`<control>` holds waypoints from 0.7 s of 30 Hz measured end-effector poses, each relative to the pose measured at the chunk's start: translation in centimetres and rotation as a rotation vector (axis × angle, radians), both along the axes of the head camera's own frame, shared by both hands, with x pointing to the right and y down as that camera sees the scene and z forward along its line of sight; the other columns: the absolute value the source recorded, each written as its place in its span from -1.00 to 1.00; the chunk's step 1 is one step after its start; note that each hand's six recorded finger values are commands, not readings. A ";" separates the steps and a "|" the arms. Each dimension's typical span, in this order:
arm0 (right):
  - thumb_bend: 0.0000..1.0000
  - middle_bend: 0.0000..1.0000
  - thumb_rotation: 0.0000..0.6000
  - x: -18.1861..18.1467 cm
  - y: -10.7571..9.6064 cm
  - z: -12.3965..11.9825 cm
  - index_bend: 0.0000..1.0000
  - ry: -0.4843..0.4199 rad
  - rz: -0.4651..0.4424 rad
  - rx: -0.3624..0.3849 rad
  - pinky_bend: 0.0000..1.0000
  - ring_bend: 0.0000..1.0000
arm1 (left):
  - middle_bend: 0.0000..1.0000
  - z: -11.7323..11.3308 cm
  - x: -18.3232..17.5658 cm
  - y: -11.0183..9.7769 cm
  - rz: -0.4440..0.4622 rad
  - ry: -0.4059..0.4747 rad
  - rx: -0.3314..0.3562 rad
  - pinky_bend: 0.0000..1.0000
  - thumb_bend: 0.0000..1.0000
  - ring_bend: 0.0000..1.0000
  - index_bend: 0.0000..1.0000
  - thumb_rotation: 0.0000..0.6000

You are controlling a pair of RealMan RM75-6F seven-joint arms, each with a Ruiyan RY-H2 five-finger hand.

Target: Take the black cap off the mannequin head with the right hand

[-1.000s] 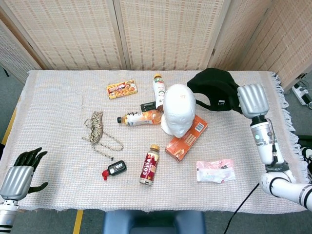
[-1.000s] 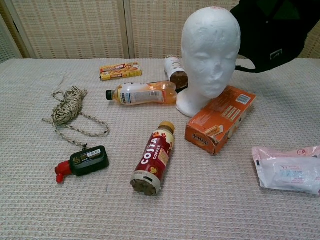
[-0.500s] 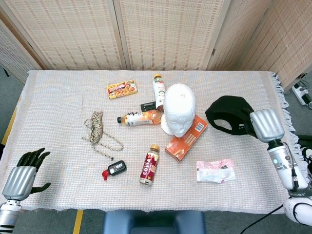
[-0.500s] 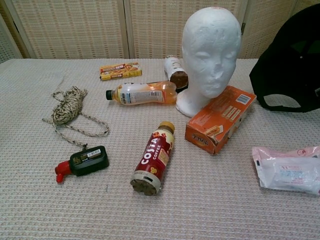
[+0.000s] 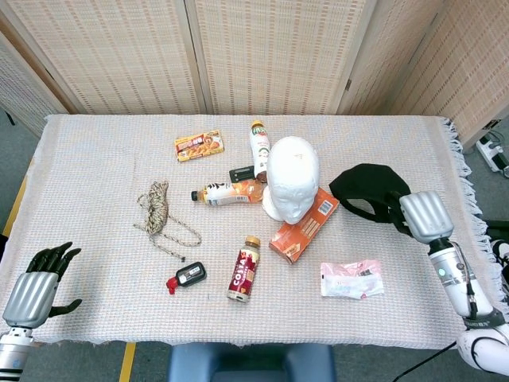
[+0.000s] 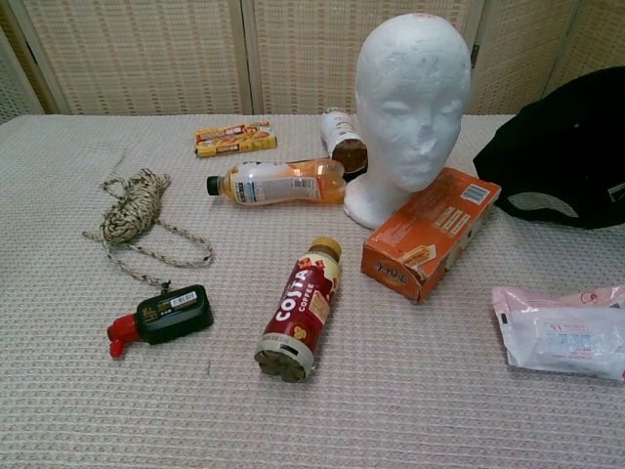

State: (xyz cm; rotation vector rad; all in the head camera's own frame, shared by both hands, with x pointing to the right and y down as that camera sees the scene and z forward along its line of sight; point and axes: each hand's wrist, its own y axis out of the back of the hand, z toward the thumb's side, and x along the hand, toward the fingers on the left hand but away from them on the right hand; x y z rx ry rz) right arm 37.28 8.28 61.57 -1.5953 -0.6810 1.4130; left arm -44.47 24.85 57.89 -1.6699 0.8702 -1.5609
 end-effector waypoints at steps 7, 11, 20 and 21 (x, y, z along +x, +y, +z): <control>-0.84 -0.21 0.90 -0.1 0.3 1.9 -1.00 0.056 0.016 -0.060 0.50 -0.10 | -0.79 0.1 -0.1 0.0 -0.002 -0.002 -0.003 -0.72 -0.86 -0.74 -0.64 1.00; -1.00 -0.42 0.84 -0.6 0.4 2.2 -1.00 0.049 0.023 -0.073 0.22 -0.34 | -0.79 0.0 -0.2 0.0 -0.006 -0.004 -0.001 -0.72 -0.86 -0.74 -0.64 1.00; -1.00 -0.37 0.91 0.6 1.1 0.2 -0.86 0.033 0.057 -0.007 0.21 -0.32 | -0.79 0.0 -0.4 0.0 -0.013 -0.003 0.004 -0.72 -0.86 -0.74 -0.64 1.00; -1.00 -0.31 0.96 0.9 1.2 -0.1 -0.75 0.029 0.064 0.006 0.20 -0.30 | -0.79 0.0 -0.4 0.0 -0.014 -0.004 0.004 -0.72 -0.87 -0.74 -0.64 1.00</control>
